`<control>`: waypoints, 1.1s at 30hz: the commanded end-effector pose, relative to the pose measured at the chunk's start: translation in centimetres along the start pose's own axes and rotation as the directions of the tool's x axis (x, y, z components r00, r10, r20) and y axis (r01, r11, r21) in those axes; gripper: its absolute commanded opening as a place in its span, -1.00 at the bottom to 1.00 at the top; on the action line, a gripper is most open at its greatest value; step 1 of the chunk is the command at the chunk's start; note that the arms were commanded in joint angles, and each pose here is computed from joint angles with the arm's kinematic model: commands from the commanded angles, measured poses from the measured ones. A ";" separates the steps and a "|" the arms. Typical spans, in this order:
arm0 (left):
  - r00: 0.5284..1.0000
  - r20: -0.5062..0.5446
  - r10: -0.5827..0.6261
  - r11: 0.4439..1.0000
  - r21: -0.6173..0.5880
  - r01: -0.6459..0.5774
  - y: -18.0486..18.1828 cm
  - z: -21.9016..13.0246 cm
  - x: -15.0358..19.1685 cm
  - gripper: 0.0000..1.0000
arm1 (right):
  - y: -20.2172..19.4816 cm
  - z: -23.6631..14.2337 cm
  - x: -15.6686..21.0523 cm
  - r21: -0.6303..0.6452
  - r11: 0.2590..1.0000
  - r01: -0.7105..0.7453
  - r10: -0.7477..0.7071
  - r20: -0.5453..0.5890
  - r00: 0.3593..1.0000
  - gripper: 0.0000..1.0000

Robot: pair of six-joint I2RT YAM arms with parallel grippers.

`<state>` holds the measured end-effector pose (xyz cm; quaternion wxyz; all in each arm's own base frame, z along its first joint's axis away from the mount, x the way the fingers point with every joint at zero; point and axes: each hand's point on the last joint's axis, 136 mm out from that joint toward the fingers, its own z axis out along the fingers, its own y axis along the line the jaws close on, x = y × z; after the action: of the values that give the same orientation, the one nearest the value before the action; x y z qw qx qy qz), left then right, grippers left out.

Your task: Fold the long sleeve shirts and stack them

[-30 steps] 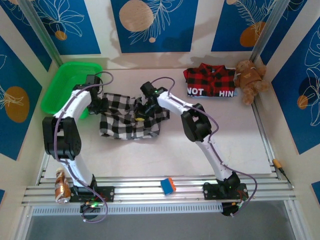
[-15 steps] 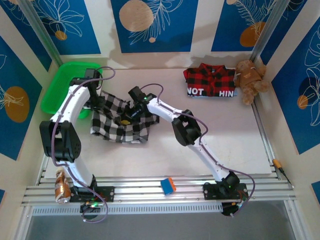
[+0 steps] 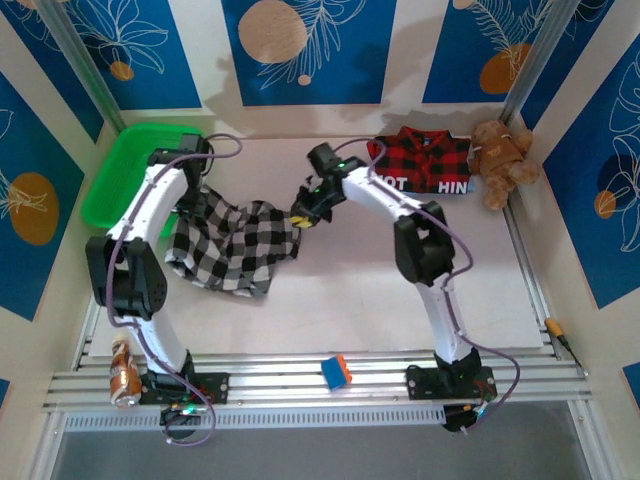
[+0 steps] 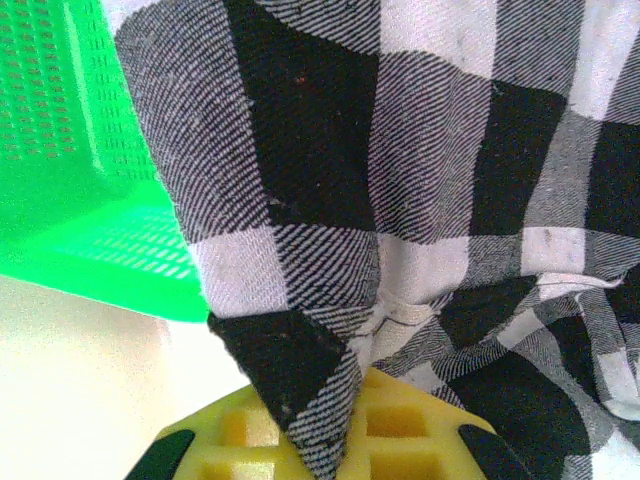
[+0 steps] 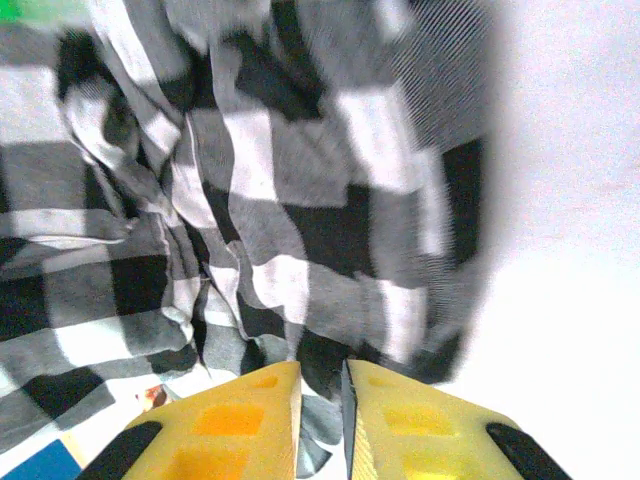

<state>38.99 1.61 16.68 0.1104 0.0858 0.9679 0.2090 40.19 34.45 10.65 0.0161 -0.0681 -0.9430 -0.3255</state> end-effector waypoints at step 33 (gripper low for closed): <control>0.978 -0.077 0.196 0.975 0.123 -0.186 -21.4 -1.0 0.0 -0.88 | -9.6 2.2 2.4 0.104 0.993 -0.054 0.066 -0.112 0.992 -0.60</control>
<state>36.75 -16.13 9.01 0.0521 0.1834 0.9625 0.1931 37.70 27.79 4.48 0.0571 -0.0866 -0.9559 -0.2746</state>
